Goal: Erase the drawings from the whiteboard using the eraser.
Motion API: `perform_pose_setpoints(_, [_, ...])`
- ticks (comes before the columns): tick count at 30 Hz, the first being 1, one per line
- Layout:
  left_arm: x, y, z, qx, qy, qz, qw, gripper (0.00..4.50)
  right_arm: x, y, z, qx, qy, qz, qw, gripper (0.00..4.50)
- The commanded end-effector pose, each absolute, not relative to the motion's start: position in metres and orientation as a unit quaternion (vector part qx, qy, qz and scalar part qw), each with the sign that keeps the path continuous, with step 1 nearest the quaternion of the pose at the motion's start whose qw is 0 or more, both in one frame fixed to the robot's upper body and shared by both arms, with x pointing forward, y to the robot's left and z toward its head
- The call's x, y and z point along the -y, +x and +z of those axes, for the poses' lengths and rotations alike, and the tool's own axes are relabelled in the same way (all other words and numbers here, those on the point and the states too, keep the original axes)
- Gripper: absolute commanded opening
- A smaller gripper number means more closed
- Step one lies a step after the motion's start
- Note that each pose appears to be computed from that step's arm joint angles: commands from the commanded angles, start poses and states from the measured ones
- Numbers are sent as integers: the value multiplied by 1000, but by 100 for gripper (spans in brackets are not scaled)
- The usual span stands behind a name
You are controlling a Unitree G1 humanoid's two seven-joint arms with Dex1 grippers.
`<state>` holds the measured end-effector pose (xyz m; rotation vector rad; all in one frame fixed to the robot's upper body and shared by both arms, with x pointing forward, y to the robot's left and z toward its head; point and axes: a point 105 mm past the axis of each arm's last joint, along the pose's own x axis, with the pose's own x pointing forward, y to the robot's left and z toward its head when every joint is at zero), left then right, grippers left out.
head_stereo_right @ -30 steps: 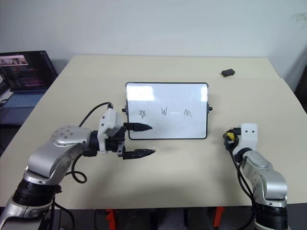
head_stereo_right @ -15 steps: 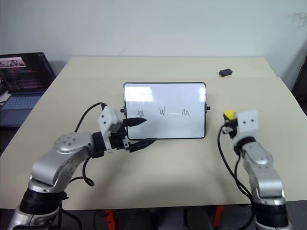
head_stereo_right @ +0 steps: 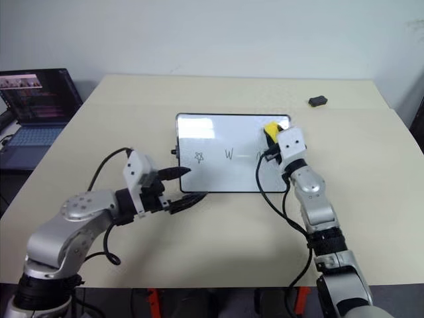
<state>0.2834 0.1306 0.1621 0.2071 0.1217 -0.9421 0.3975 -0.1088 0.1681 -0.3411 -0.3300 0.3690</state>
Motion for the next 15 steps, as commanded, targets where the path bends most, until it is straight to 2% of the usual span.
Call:
perform_pose_setpoints(1, [-132, 279, 177, -33, 112, -452, 884, 450, 92, 389, 124, 121, -210, 239, 940, 112])
perform_pose_setpoints(5, [-134, 280, 178, -34, 113, -450, 885, 450, 72, 363, 76, 77, -267, 325, 904, 112])
perform_pose_setpoints(8, [-135, 280, 176, -39, 115, -448, 886, 450, 66, 353, 64, 65, -287, 351, 889, 112])
perform_pose_setpoints(11, [-136, 281, 174, -44, 116, -447, 886, 450, 65, 354, 76, 87, -288, 346, 889, 112])
perform_pose_setpoints(15, [-137, 282, 173, -46, 117, -446, 886, 450, 69, 359, 132, 184, -266, 311, 894, 112])
